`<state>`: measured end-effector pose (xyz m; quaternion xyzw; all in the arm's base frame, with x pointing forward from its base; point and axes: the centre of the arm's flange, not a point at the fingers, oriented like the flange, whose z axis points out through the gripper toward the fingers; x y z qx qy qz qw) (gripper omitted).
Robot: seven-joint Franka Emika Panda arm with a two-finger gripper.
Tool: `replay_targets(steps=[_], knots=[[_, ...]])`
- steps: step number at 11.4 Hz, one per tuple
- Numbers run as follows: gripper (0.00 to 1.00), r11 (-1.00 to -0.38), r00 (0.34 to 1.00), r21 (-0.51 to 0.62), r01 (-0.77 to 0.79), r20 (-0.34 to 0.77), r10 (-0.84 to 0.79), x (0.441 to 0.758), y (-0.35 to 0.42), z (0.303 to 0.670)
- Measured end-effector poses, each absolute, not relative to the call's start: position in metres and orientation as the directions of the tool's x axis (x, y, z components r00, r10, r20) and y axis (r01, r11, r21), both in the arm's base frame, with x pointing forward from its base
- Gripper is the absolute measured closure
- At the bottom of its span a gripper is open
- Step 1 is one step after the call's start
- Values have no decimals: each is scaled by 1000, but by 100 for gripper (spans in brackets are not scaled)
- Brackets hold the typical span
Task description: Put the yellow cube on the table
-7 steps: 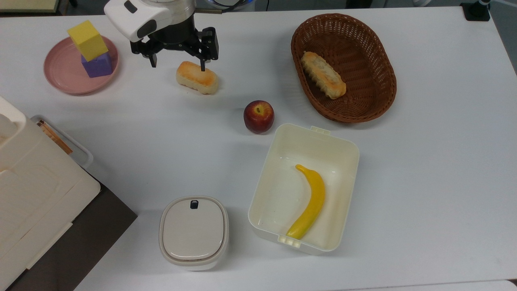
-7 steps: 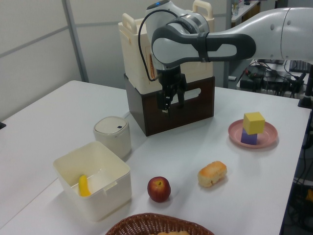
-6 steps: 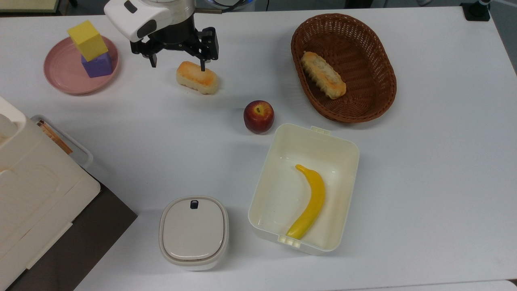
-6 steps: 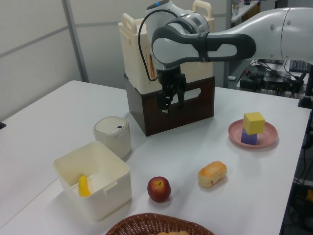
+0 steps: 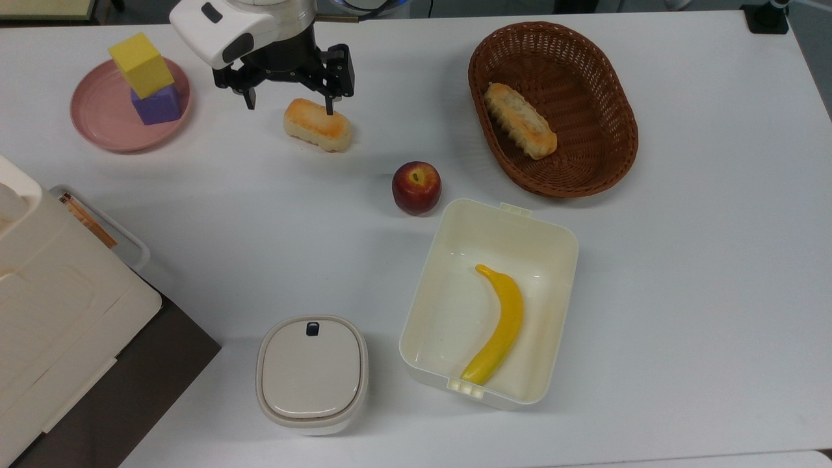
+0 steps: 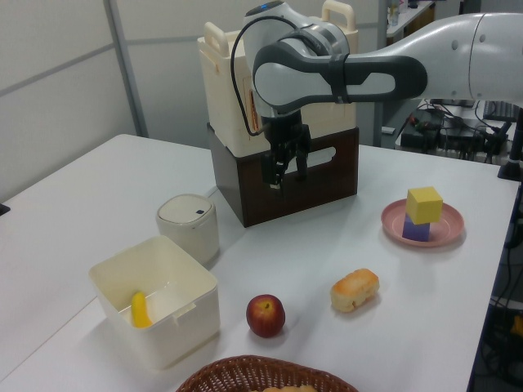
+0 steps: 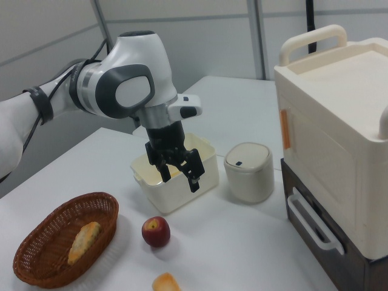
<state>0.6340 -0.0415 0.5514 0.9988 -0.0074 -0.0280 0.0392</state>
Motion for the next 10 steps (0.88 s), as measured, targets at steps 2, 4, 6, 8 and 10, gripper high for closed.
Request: replay_targets(steps=[2, 4, 6, 8, 10], knots=[[0, -997, 998, 78, -11, -57, -15, 634, -41, 551], [0, -997, 998, 78, -4, -61, -9, 634, -38, 549], [0, -997, 998, 78, 5, -66, 0, 635, -33, 546], [0, -997, 997, 77, 13, -71, 7, 636, -33, 543], [0, -996, 996, 74, 51, -76, 45, 636, -32, 542]])
